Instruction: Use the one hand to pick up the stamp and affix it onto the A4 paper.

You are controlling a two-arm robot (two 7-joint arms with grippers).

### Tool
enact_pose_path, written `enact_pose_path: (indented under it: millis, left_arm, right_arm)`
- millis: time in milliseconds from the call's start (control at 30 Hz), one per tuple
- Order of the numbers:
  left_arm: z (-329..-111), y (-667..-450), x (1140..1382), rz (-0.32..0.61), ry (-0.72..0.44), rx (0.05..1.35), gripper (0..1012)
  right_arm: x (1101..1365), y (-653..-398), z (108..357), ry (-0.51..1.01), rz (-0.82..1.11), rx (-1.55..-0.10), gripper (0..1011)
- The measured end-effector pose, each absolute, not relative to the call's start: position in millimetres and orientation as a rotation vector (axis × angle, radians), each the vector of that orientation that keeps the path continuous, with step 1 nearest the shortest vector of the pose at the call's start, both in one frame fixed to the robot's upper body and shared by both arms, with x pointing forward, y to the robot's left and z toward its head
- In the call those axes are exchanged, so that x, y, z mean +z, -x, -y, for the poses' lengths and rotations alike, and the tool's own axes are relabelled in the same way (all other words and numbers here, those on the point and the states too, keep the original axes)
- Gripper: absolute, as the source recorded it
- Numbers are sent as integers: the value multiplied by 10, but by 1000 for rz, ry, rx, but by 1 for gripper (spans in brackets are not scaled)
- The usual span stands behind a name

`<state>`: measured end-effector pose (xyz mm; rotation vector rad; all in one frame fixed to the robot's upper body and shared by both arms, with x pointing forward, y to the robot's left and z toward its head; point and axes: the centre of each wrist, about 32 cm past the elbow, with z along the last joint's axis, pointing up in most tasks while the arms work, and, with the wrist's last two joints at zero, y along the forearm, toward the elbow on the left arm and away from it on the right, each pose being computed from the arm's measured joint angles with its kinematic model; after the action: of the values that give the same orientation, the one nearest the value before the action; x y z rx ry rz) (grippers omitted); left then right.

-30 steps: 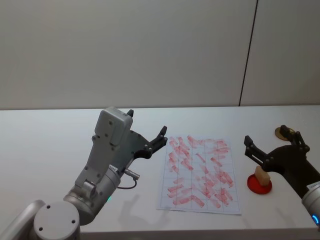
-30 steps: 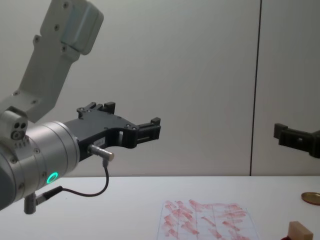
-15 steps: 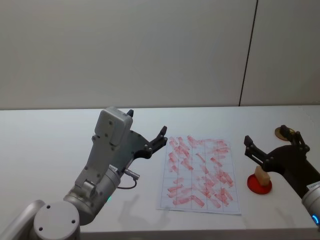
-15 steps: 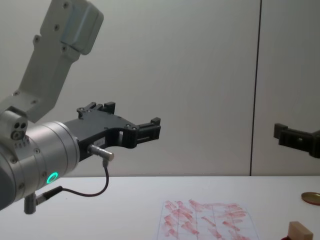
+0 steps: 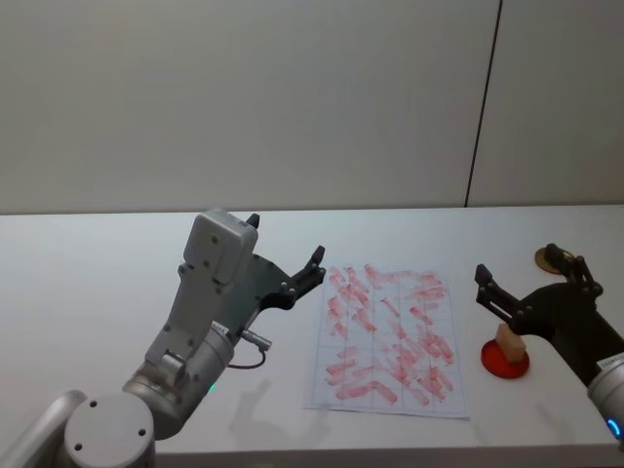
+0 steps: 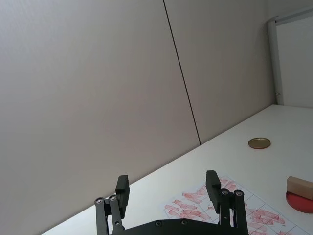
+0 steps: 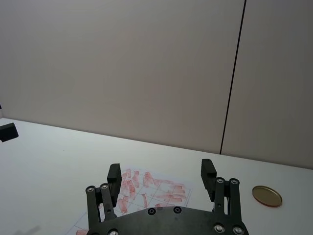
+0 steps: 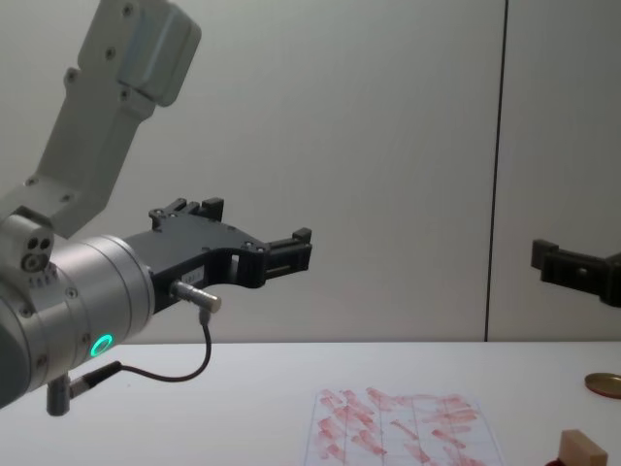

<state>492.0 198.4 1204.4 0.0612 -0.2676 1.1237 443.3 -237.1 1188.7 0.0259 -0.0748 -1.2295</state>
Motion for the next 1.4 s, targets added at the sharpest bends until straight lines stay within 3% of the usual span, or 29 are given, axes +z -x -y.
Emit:
enact_pose_path:
  millis: [1400]
  left_arm:
    - [-1984, -4920, 12044, 268, -61, 1124, 993]
  right_arm:
    - [11891, -4439, 2370, -27, 75, -1230, 1001]
